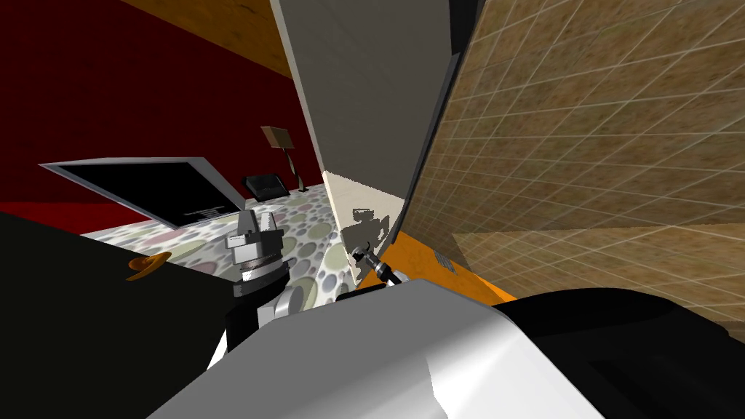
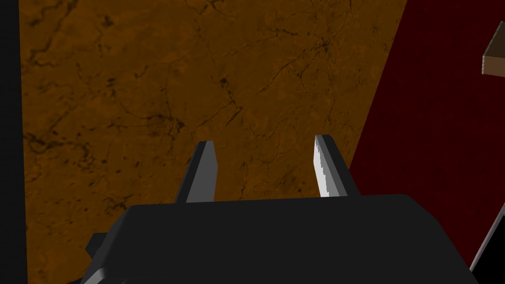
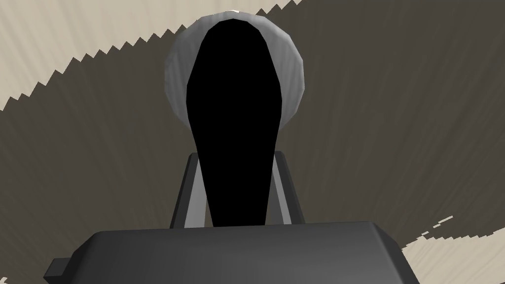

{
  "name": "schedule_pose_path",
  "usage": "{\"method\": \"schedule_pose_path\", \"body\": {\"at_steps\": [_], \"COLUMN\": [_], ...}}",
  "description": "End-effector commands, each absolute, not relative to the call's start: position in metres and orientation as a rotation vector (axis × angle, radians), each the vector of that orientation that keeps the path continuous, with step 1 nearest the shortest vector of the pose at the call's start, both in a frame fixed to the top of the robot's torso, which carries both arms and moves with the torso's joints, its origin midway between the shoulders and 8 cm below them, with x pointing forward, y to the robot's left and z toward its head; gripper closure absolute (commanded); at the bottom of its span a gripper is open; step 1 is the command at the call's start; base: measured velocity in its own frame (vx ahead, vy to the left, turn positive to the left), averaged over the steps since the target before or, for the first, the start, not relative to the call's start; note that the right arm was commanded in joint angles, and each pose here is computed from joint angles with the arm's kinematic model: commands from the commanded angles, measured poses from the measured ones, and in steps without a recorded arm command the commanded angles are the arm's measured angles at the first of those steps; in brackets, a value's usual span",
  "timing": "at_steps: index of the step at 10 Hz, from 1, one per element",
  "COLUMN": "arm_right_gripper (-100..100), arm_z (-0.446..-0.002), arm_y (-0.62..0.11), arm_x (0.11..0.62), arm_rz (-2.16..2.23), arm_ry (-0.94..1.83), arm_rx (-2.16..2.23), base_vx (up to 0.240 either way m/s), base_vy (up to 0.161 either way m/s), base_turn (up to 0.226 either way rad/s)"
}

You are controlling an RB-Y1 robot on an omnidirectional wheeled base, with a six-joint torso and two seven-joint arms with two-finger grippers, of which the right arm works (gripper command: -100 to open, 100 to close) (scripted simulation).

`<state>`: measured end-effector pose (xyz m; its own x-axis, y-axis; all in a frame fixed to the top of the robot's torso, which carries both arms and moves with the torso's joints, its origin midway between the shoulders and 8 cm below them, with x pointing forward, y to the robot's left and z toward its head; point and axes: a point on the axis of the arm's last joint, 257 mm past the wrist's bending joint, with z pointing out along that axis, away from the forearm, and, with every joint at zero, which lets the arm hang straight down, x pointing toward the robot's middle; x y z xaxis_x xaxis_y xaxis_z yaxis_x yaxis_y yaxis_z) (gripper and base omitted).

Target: Push the door open

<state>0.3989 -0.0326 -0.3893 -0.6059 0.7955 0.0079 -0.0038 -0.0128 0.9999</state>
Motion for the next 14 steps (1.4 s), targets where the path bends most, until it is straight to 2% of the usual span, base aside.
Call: {"method": "schedule_pose_path", "body": {"at_steps": [1,3,14], "arm_right_gripper": [100,100,100], "arm_z": [-0.391,-0.389,-0.387], "arm_y": [-0.033,-0.038,-0.079], "arm_x": [0.397,0.403,0.438], "arm_rz": [1.683,1.670,1.556], "arm_ry": [1.661,1.646,1.537], "arm_rx": [0.832,0.841,0.932], "base_vx": [0.000,0.044,0.122], "base_vy": [0.000,0.053,0.137], "base_turn": [0.000,-0.017,-0.033]}}
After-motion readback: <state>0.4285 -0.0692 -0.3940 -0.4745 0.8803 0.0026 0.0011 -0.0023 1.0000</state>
